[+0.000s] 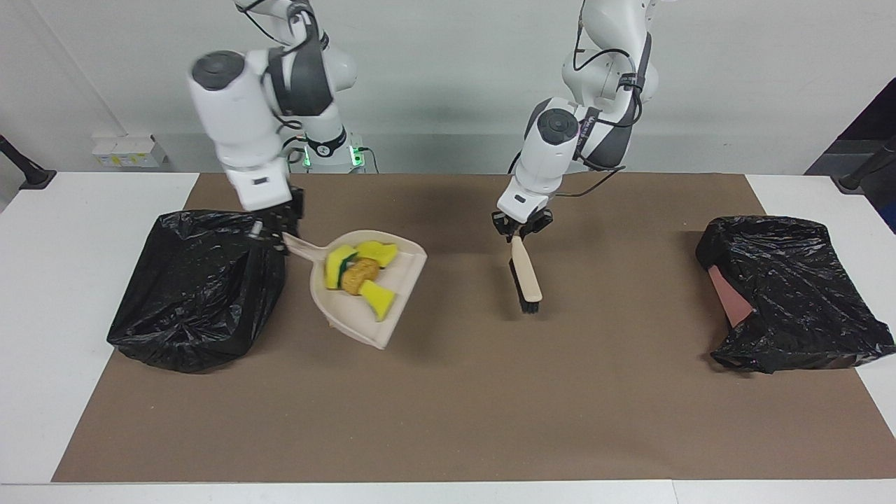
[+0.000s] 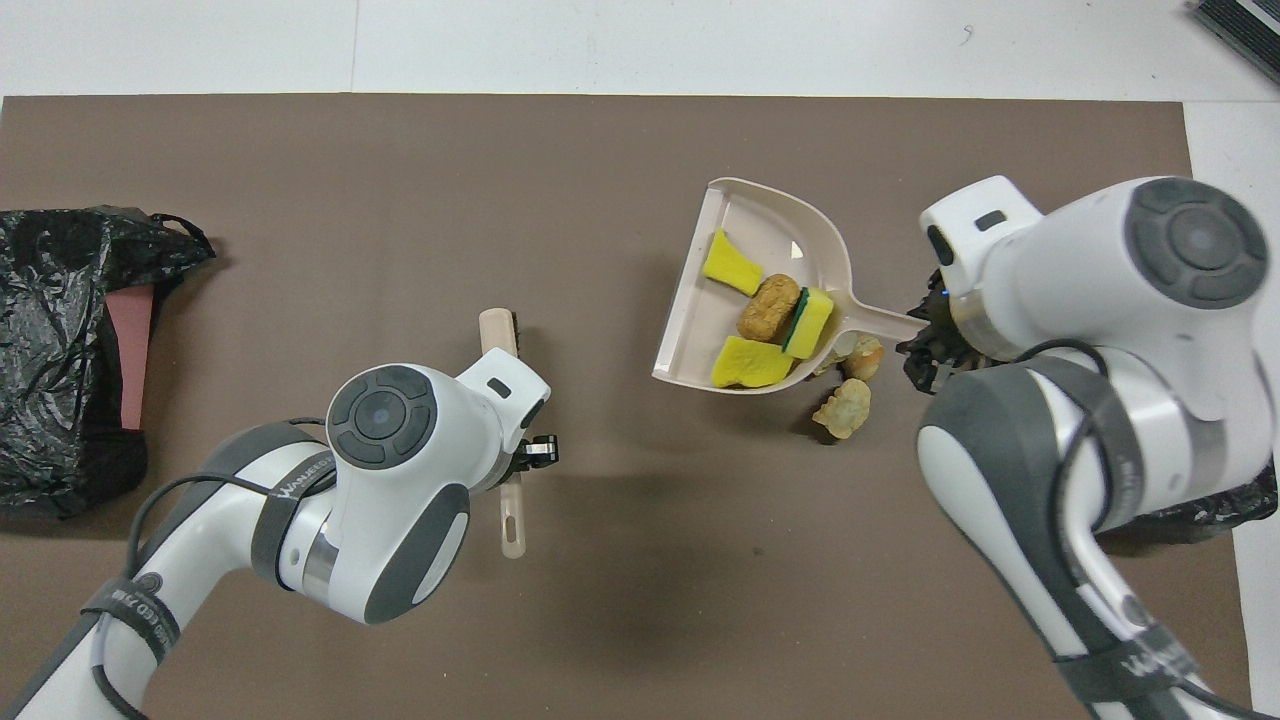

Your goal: Sweep and dump trash in bin

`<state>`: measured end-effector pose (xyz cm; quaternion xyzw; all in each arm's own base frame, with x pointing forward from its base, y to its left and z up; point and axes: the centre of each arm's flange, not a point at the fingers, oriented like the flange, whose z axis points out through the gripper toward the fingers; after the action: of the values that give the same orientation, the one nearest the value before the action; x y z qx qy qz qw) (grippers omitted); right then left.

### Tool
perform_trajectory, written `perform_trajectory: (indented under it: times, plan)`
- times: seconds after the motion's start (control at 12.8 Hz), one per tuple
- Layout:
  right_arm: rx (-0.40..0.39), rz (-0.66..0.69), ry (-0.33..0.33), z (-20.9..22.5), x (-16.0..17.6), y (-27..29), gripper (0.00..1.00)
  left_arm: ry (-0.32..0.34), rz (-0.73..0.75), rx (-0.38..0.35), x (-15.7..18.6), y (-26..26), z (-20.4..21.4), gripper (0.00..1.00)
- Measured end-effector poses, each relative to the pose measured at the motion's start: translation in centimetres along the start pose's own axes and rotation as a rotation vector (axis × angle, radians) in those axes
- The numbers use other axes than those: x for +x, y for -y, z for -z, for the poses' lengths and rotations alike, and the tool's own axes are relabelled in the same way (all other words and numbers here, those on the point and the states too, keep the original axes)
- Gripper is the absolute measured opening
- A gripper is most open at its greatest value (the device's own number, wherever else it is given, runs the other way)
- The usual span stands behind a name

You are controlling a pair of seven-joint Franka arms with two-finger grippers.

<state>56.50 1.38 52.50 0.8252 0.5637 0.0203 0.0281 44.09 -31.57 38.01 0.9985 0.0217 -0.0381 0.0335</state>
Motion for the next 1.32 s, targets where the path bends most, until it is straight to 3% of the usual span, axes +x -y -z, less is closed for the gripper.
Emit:
perform_trajectory:
  times: [0.39,0.62,0.93,1.17,1.32]
  plan:
    - [0.018,0.085,0.034,0.9,-19.5,-3.6,0.32,0.008,0.023,0.01,-3.0,-3.5,-0.5,0.26]
    - [0.014,0.11,0.174,1.7,-27.5,-3.6,0.32,0.019,0.019,0.023,-5.1,-4.9,-1.0,0.26]
    - [0.027,0.202,0.423,2.5,-28.6,-3.7,0.32,0.043,-0.01,0.054,-8.2,-5.0,-2.2,0.26]
    - [0.038,0.315,0.574,2.4,-26.1,-4.1,0.32,0.046,-0.014,0.069,-11.3,-5.9,-3.6,0.26]
    - [0.041,0.374,0.634,2.2,-24.4,-4.3,0.32,0.044,-0.005,0.072,-12.2,-6.4,-4.1,0.26]
